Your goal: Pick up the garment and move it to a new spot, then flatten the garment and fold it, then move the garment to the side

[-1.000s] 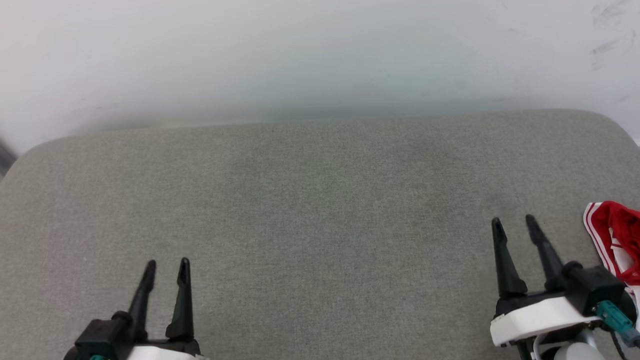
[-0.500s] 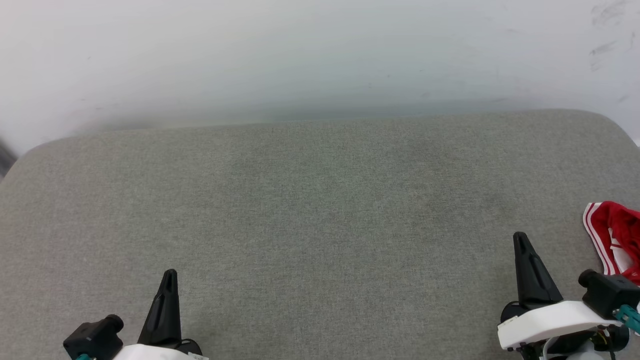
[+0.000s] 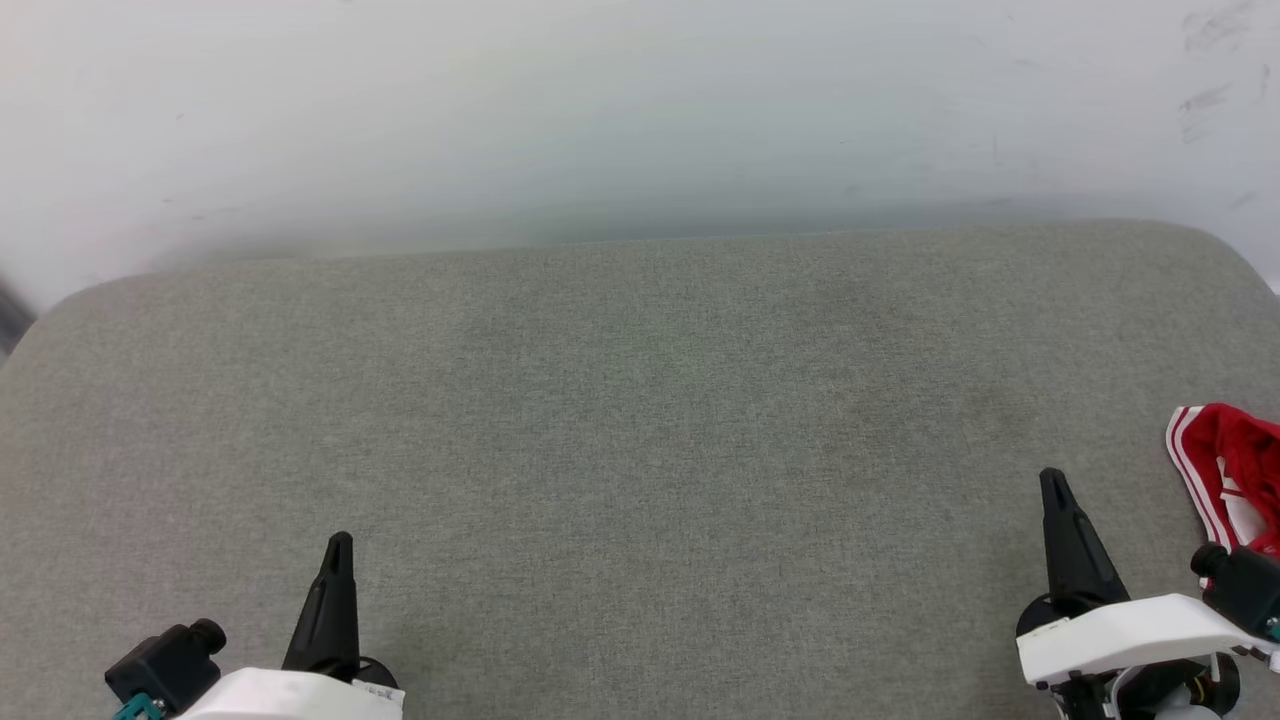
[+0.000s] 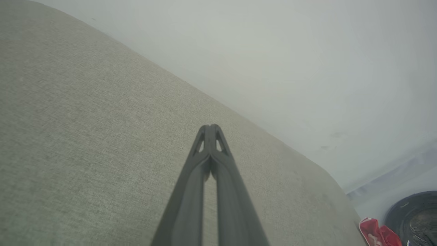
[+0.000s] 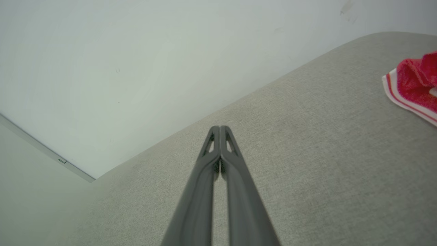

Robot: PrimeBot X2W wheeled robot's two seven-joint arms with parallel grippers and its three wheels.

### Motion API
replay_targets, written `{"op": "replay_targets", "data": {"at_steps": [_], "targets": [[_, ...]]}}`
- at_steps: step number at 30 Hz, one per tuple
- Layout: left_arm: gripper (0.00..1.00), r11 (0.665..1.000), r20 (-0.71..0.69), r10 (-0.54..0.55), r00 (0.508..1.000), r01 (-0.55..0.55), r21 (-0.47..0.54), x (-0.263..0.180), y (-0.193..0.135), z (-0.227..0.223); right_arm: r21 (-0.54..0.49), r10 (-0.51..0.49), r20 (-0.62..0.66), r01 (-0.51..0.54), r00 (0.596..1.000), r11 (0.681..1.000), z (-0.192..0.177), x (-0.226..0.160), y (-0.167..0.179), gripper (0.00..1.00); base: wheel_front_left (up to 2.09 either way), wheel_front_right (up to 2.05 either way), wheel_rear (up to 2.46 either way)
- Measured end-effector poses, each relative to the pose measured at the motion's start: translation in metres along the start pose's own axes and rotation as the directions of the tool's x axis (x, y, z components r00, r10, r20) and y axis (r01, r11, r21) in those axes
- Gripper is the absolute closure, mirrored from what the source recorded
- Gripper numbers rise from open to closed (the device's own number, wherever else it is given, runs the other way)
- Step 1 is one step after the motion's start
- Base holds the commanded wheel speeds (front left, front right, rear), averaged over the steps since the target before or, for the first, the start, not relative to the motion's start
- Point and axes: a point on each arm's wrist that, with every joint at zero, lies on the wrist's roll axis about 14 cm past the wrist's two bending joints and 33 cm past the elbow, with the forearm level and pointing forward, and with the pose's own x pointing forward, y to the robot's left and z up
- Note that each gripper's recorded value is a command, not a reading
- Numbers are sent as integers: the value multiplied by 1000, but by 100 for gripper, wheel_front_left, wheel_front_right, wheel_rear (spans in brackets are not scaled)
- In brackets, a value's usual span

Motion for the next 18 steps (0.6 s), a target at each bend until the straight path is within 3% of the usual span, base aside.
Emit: {"op": "replay_targets", "data": {"at_steps": [18], "targets": [[100,973,-24,24,999,-29,-231,8,4,-1,252,-35,-14,38,999,967,2,3,-7,100,0,0,0]]}}
